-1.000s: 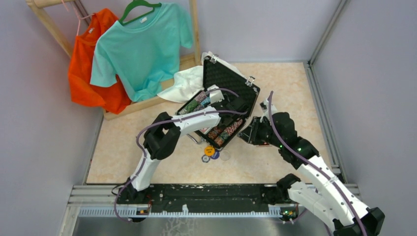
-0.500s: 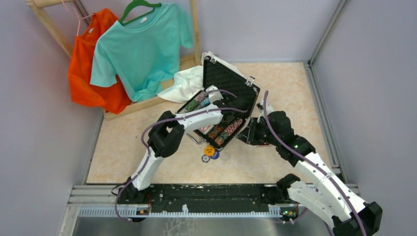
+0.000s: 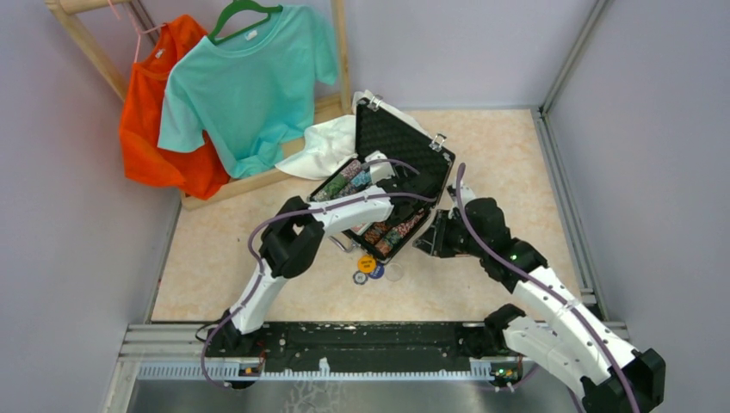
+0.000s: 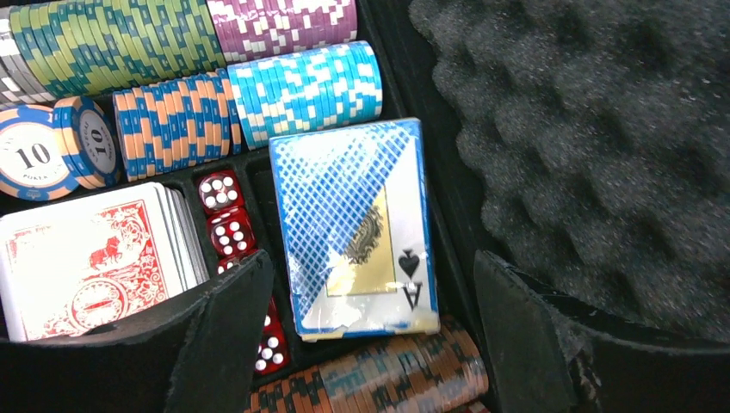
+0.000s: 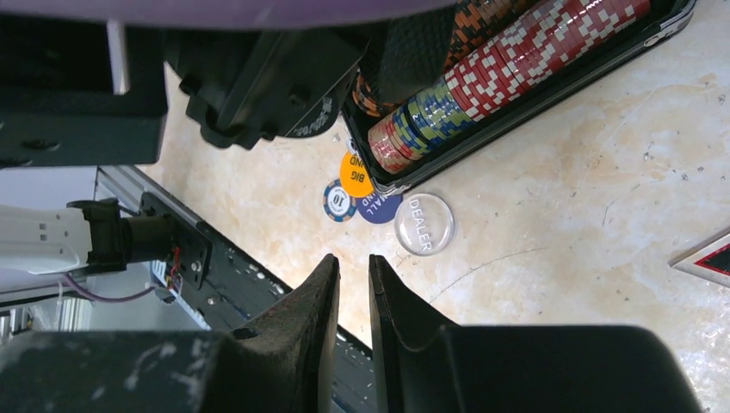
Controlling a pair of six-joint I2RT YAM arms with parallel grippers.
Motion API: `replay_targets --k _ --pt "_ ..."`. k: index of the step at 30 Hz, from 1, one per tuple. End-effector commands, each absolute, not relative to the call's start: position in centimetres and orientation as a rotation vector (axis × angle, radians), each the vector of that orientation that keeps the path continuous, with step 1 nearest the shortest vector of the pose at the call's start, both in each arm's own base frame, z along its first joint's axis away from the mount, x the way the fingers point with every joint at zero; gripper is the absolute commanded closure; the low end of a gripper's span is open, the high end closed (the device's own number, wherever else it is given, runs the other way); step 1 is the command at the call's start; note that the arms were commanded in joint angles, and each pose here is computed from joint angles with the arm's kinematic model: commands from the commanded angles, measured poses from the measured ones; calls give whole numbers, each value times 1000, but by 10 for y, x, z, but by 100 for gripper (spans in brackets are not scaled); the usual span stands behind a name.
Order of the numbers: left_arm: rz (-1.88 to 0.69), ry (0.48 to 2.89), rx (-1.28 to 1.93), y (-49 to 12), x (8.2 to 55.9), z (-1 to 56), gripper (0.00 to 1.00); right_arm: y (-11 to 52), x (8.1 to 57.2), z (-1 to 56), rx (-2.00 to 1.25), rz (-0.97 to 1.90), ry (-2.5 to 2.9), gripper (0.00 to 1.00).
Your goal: Pack up texas hold em set
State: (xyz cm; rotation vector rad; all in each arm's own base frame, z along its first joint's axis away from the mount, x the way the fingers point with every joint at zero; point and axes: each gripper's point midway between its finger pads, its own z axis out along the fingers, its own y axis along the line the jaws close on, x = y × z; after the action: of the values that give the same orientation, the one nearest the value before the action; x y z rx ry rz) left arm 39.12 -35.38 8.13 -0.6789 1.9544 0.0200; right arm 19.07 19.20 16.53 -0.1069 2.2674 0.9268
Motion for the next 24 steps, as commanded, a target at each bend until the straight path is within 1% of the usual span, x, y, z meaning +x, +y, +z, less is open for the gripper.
replay_targets --k 1,6,8,10,11,12,16,19,24 --pt "-9 1874 -661 -350 390 125 1 193 207 182 -108 917 2184 81" --pt "-37 1869 -649 -348 388 128 0 196 210 182 -99 926 2182 80" --pt "-34 1848 -660 -342 383 140 0 197 215 178 -89 914 2182 81" --pt "-31 1817 -672 -331 378 157 0 198 224 175 -81 890 2182 89" --pt "-32 1805 -677 -324 375 166 0 198 230 173 -78 870 2185 97" --pt "-40 1792 -681 -317 372 178 0 198 237 173 -74 847 2180 100" --pt "-64 1812 -622 -283 360 208 0 214 274 173 -108 808 2164 100" --pt "-126 1845 -655 -246 347 208 0 233 306 164 -136 787 2211 100" --pt "-116 1766 -649 -181 321 231 0 254 372 173 -123 700 2180 100"
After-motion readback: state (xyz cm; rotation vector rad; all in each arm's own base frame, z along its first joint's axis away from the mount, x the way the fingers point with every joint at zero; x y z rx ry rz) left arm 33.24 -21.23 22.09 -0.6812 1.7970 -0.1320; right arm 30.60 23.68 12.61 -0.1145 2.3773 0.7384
